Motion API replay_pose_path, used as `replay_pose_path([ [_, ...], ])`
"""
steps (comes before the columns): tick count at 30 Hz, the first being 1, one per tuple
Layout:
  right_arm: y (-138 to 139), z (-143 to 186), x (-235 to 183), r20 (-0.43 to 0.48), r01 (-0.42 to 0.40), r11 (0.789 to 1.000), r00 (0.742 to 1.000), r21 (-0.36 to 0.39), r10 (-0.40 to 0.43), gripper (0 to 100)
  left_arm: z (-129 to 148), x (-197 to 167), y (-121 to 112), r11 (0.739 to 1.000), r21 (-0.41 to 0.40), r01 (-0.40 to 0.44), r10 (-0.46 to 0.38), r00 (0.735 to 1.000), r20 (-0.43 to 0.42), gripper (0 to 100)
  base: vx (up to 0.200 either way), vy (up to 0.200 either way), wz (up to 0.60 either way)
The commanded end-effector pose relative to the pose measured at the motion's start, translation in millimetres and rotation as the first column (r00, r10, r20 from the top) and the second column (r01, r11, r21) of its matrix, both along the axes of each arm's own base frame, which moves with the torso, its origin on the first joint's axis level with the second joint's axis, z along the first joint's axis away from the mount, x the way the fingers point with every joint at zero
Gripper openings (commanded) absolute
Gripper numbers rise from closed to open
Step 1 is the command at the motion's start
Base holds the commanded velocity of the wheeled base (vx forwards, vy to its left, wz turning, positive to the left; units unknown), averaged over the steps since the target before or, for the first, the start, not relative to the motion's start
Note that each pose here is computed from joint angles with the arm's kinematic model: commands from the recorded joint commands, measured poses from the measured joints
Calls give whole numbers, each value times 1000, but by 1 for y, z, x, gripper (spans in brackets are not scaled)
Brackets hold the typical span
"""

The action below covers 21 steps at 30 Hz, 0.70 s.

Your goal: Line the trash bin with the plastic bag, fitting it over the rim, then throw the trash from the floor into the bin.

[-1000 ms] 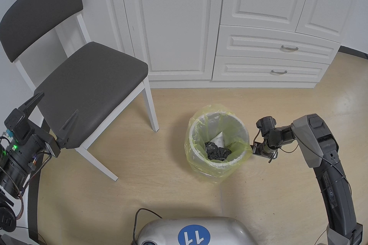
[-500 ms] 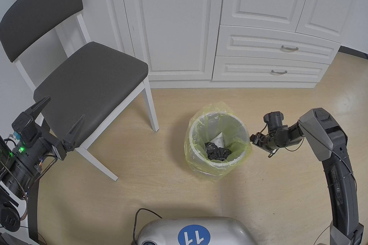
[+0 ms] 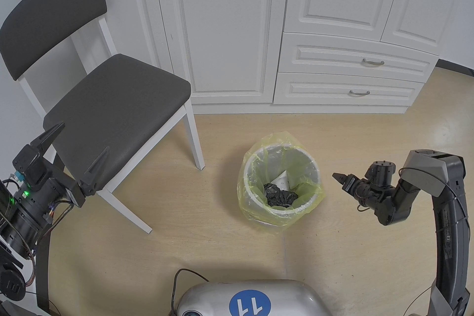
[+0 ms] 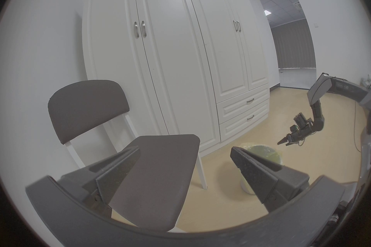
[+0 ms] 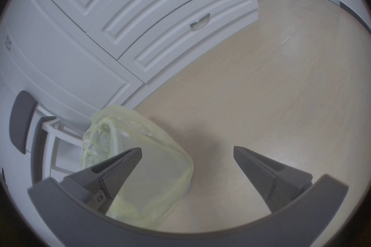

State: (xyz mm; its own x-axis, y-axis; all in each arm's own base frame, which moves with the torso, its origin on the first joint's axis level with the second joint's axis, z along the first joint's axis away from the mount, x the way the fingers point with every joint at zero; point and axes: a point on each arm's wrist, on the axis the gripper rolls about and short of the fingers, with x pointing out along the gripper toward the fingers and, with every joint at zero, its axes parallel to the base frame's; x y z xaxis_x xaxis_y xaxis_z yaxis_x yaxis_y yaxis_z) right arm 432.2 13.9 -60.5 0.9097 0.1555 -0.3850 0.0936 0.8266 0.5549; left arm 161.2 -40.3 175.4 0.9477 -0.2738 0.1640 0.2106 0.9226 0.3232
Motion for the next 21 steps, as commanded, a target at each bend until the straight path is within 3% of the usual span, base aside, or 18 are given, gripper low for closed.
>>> replay_pose_path([
  [1,-19,40,-90,101,-32,999,994,10,31,100,18,-29,3,999,-29,30,-26,991,129,100,0,0,0],
  [2,-19,40,-90,101,-32,999,994,10,31,100,18,-29,3,999,-29,30,-26,991,129,100,0,0,0],
  [4,-17,70,-109,139,-13,999,990,-45,19,100,27,-39,4,998,-46,46,-37,982,184,100,0,0,0],
  [9,-13,125,-142,260,59,985,966,-161,-15,100,32,-47,6,997,-53,49,-36,975,221,100,0,0,0],
  [12,-7,190,-191,458,83,973,889,-217,26,100,36,-54,9,997,-65,35,-17,968,250,100,0,0,0],
  [13,-7,190,-191,458,83,973,889,-217,26,100,36,-54,9,997,-65,35,-17,968,250,100,0,0,0],
  [14,-2,218,-220,561,83,972,826,-219,56,100,38,-59,12,997,-71,29,-9,964,267,100,0,0,0],
  [16,3,240,-245,648,83,968,756,-238,95,100,40,-63,14,997,-77,18,4,958,287,100,0,0,0],
  [18,1,252,-261,681,117,951,723,-286,116,100,43,-65,16,997,-80,1,23,953,302,100,0,0,0],
  [20,0,256,-265,688,132,944,716,-304,121,100,43,-66,17,997,-82,-4,29,951,308,100,0,0,0],
  [21,-2,266,-274,706,163,929,697,-331,129,100,43,-66,18,997,-82,-12,37,950,309,100,0,0,0],
])
